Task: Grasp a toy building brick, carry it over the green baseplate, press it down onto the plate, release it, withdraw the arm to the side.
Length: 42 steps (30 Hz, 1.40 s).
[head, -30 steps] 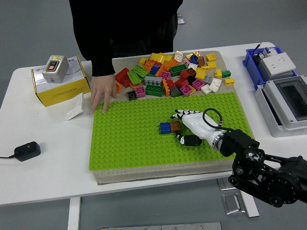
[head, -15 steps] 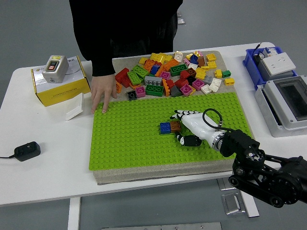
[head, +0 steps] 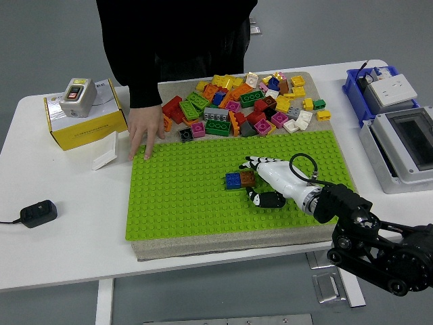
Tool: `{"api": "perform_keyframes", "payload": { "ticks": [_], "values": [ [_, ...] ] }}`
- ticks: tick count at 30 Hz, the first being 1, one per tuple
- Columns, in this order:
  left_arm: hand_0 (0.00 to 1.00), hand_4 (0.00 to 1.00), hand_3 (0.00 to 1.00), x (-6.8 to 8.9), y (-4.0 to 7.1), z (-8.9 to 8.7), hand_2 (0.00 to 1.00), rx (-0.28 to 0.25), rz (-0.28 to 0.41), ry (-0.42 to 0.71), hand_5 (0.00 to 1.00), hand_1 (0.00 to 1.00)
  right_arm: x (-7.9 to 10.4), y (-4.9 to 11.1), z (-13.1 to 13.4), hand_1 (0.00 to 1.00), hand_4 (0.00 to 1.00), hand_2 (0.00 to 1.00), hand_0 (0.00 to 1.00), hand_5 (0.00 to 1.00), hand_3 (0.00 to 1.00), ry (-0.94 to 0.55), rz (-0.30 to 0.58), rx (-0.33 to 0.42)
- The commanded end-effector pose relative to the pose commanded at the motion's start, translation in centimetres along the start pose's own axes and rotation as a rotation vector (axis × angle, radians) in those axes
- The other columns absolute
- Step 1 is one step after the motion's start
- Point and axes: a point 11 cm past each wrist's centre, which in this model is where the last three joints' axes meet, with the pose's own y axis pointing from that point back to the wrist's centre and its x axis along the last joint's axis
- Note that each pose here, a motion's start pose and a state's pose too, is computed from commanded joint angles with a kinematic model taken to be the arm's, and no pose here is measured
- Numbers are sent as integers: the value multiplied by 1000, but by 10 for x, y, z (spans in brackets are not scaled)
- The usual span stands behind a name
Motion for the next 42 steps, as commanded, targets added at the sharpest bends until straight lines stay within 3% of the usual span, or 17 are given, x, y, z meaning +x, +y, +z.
{"api": "perform_keyframes", "payload": {
  "ticks": [6, 13, 16, 17, 22, 23, 28, 29, 42],
  "values": [
    [671, 357, 668, 0, 0, -1, 639, -3, 2, 1, 476, 693, 15, 12, -2, 973, 491, 998, 897, 336, 907, -6, 56, 17],
    [671, 355, 665, 0, 0, -1, 637, -4, 3, 1, 473, 694, 6, 22, -5, 974, 491, 998, 903, 338, 907, 14, 38, 35],
    [671, 355, 665, 0, 0, 0, 637, -6, 4, 2, 473, 694, 5, 22, -4, 974, 491, 998, 903, 338, 907, 24, 35, 33],
    [670, 353, 662, 0, 0, 0, 635, -7, 4, 2, 471, 692, 5, 22, -4, 975, 485, 998, 902, 354, 816, 29, 34, 32],
    [670, 353, 662, 0, 0, 1, 635, -9, 5, 2, 471, 692, 6, 21, 0, 975, 485, 998, 902, 354, 816, 42, 37, 20],
    [670, 351, 661, 0, 0, 1, 635, -9, 6, 2, 468, 691, 6, 21, 1, 975, 454, 998, 905, 397, 774, 43, 37, 19],
    [670, 351, 661, 0, 0, 1, 635, -11, 7, 3, 468, 691, 4, 20, 2, 975, 454, 998, 905, 397, 774, 45, 31, 14],
    [668, 350, 657, 0, 0, 1, 632, -11, 7, 3, 468, 691, 4, 20, 2, 978, 423, 998, 917, 453, 729, 44, 30, 15],
    [667, 349, 656, 1, 0, 3, 629, -17, 12, 4, 465, 689, -1, 16, 3, 980, 419, 998, 919, 457, 709, 33, 15, 9]
  ]
}}
